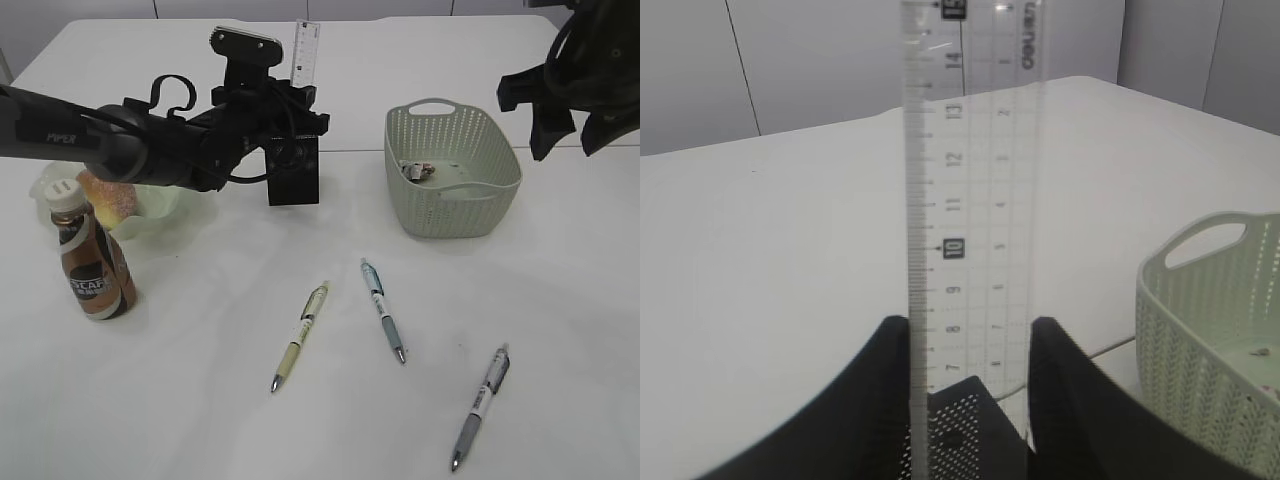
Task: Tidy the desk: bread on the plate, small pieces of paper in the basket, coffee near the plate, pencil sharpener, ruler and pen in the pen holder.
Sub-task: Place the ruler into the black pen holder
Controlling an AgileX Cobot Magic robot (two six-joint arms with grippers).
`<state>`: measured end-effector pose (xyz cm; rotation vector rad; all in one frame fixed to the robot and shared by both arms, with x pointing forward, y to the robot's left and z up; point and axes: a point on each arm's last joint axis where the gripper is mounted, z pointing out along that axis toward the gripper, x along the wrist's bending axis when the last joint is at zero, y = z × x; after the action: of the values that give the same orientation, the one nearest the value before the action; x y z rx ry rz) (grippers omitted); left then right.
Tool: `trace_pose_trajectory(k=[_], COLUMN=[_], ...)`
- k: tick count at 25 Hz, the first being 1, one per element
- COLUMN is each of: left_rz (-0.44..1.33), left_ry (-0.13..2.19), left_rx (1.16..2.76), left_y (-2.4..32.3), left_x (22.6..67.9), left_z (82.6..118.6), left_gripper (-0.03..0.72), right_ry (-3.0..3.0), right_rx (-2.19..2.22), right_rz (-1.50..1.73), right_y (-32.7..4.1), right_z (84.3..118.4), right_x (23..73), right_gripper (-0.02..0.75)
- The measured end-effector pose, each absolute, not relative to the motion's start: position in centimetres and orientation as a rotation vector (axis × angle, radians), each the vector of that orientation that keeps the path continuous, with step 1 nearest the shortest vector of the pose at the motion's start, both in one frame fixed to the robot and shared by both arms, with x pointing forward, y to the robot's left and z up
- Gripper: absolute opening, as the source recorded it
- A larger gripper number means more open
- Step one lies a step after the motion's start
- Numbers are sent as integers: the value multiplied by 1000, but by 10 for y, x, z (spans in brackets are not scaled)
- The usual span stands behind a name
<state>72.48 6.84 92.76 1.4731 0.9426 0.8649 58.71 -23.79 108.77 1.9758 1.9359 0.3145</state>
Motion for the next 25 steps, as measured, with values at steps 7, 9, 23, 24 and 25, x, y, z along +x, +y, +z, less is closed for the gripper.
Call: trace_pose_trajectory(k=[7, 9, 23, 24, 25], left_rz=[865, 865, 855, 854, 853], left_ry=[943, 943, 955, 956, 957], left_rx=[1473, 1473, 1494, 1496, 1497], left_y=[68, 68, 68, 68, 68], left_x=[725, 725, 725, 725, 725], left_z=[928, 928, 925, 925, 925], left_gripper=[272, 272, 272, 272, 272], right_ry=[1940, 1940, 1946, 1946, 1947], right_rx=[1986, 1988, 1996, 1997, 1999], right_rz=[295, 292, 273, 271, 268], right_y=[-238, -238, -239, -239, -239], right_z=[1087, 1087, 1087, 1087, 1086], right_x=[586, 586, 584, 584, 584], right_gripper=[365, 365, 365, 365, 365])
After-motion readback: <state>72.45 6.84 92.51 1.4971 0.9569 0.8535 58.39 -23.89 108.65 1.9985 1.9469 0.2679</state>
